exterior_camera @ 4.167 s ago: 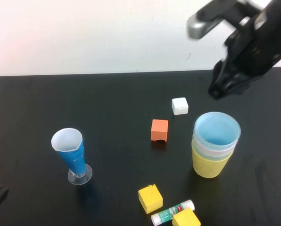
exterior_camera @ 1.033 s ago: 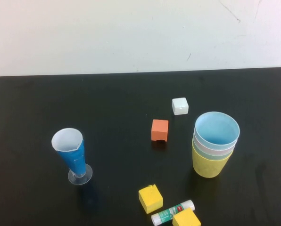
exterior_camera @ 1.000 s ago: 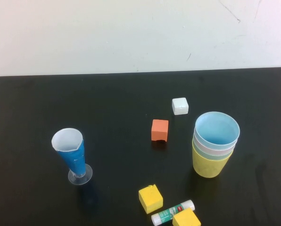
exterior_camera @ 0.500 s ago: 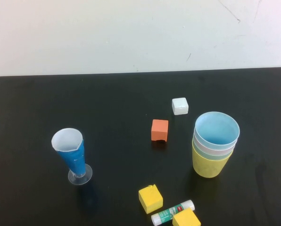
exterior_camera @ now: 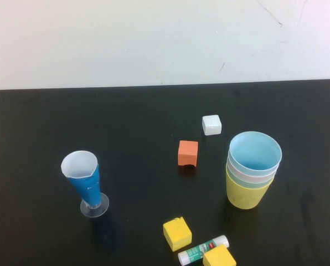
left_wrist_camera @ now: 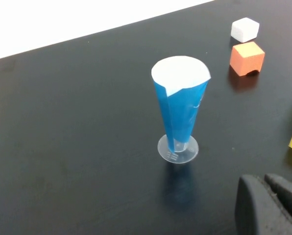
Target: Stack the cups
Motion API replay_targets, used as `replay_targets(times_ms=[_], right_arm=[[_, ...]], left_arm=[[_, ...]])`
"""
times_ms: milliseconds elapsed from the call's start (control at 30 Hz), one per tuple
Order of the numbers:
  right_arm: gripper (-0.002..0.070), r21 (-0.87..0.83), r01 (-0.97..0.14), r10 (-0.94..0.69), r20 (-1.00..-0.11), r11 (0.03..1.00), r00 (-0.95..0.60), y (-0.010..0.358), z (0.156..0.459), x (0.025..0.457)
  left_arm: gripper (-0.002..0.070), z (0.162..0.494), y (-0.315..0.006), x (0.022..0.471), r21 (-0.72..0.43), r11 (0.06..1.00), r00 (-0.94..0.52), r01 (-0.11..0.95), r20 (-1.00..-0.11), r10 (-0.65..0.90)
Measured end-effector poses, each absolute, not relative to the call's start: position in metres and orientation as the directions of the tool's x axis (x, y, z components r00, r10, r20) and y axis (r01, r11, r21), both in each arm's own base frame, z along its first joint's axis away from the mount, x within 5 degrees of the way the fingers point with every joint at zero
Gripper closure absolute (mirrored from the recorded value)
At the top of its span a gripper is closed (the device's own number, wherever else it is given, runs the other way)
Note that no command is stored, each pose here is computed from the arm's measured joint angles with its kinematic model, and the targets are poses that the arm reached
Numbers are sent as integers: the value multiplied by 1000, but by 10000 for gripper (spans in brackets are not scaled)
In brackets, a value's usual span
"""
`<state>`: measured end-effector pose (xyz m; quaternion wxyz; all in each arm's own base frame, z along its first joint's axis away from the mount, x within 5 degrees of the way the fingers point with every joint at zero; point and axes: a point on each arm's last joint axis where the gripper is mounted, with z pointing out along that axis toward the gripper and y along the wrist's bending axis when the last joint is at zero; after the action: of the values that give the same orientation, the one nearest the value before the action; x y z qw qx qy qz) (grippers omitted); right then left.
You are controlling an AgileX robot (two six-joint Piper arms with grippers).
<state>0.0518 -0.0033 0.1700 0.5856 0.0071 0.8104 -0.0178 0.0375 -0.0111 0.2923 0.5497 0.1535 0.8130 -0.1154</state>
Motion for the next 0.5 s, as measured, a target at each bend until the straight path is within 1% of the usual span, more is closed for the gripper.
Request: replay_targets(times_ms=[133, 367, 500], right_arm=[[678, -15, 34, -4, -949, 999, -314, -3, 170, 52], [678, -13, 35, -1, -949, 999, -314, -3, 170, 52], [678, -13, 35, -1, -949, 999, -316, -3, 170, 52]], left_arm=[[677, 280, -11, 40, -11, 938, -302, 348, -948, 101], [677, 232, -7, 46, -16, 980, -159, 200, -987, 16], [677, 198, -4, 52, -15, 995, -193, 101, -981, 5]])
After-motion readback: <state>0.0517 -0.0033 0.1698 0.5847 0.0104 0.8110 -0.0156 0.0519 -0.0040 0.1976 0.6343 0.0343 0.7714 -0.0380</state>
